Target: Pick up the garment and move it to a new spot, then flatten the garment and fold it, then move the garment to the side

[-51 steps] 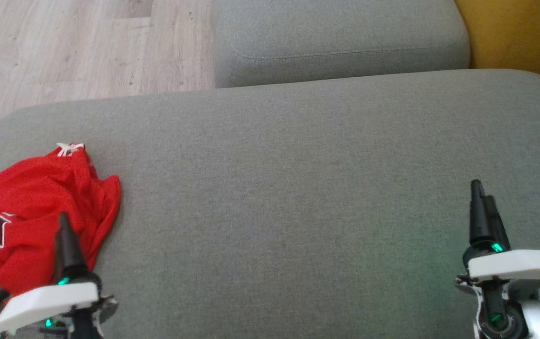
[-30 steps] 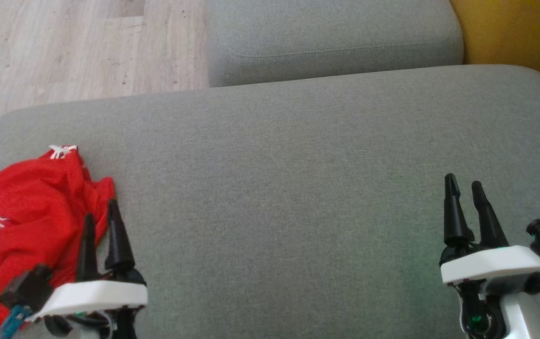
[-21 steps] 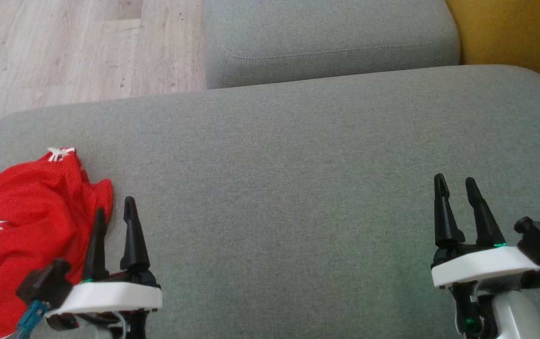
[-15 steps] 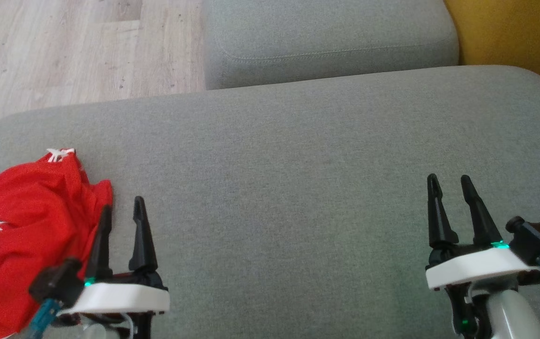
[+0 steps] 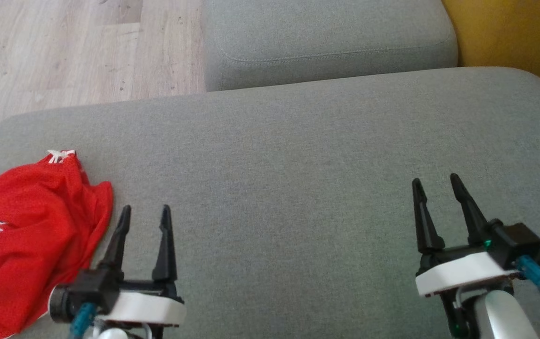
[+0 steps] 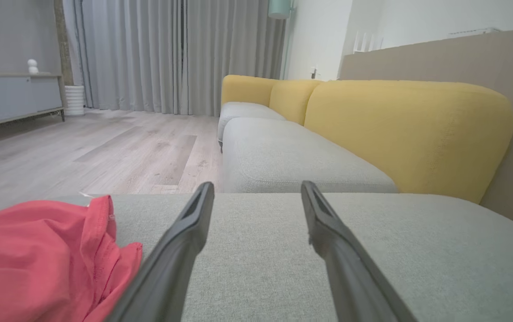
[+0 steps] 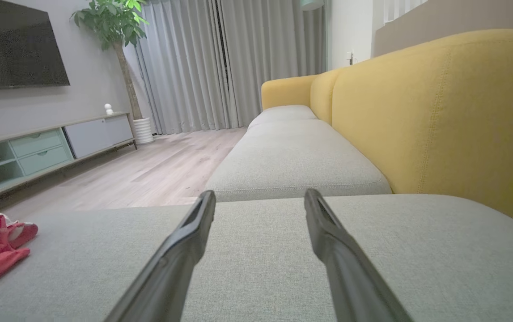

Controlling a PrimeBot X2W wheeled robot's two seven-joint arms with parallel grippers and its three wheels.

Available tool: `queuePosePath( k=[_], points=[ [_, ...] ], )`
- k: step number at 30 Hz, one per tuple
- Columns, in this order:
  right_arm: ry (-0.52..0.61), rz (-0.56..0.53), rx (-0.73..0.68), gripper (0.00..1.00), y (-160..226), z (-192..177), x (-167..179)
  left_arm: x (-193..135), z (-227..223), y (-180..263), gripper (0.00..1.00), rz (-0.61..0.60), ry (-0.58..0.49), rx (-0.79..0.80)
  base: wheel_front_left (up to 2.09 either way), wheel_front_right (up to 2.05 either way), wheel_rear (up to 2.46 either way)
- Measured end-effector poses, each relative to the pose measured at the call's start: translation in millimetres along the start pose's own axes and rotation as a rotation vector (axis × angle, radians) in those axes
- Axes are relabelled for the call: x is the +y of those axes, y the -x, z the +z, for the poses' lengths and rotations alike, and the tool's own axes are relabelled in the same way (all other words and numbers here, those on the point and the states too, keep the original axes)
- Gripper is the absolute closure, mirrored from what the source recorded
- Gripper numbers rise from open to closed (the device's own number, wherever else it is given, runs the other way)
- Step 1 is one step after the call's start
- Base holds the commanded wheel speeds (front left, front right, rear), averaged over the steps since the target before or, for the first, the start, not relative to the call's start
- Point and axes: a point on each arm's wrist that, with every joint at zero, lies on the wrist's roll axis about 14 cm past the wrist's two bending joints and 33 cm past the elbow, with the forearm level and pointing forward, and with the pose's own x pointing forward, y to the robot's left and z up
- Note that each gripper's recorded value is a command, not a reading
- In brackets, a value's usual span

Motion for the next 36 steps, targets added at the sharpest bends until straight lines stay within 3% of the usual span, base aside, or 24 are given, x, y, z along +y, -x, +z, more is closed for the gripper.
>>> queuePosePath(
  k=[6,17,24,36],
  points=[
    [0.079,0.032,-0.012,0.00,0,1,8,-8,0,2,0.00,-0.021,-0.067,-0.012,0.00,0.00,0.00],
    [-0.059,0.006,-0.047,0.00,4,4,5,0,-1,13,0.00,0.007,0.098,-0.040,0.00,0.00,0.00],
    [-0.131,-0.011,-0.026,0.00,11,-8,3,8,-9,17,0.00,0.012,0.106,-0.029,0.00,0.00,0.00],
    [-0.078,-0.015,0.043,0.00,16,-30,1,-2,-34,23,0.00,-0.015,0.161,0.042,0.00,0.00,0.00]
  ],
)
